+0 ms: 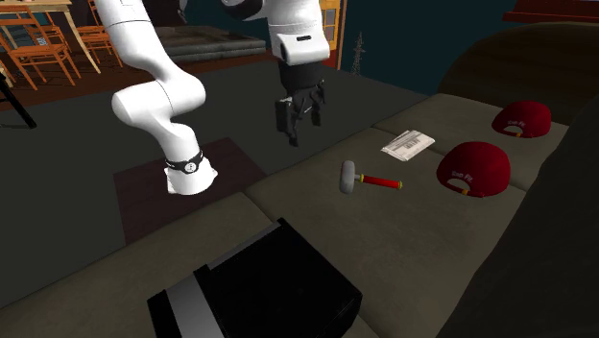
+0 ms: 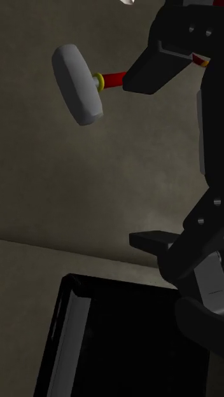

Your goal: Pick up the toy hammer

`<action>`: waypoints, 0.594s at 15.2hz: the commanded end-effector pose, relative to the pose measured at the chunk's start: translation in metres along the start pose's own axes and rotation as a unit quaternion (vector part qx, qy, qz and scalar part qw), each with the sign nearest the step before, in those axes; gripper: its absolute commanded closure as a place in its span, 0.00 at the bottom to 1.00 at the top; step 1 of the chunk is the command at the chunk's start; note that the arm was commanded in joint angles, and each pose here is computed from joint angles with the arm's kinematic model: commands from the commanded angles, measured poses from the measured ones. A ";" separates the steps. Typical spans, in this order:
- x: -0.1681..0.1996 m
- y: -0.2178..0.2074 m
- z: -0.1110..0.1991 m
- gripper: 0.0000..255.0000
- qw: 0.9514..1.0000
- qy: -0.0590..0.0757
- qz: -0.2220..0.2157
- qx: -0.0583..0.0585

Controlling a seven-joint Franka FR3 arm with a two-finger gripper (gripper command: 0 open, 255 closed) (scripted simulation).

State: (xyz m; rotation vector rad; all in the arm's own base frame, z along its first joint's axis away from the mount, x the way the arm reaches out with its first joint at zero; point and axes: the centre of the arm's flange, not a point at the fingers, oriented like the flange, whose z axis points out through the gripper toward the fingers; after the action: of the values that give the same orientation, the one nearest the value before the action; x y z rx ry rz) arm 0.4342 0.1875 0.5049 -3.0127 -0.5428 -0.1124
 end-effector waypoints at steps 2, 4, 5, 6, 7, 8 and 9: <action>0.025 -0.025 0.029 0.00 1.000 -0.009 -0.022 0.000; 0.039 -0.041 0.047 0.00 0.999 -0.016 -0.036 -0.001; 0.045 -0.049 0.056 0.00 0.999 -0.019 -0.043 -0.001; 0.051 -0.057 0.065 0.00 0.998 -0.022 -0.051 -0.001; 0.057 -0.066 0.074 0.00 0.998 -0.025 -0.058 -0.001; 0.063 -0.074 0.083 0.00 0.997 -0.028 -0.065 -0.002; 0.069 -0.083 0.092 0.00 0.997 -0.031 -0.072 -0.002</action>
State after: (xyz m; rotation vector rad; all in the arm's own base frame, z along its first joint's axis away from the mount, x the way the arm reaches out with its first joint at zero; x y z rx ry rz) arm 0.4725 0.2867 0.4328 -2.9905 -0.7444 -0.0366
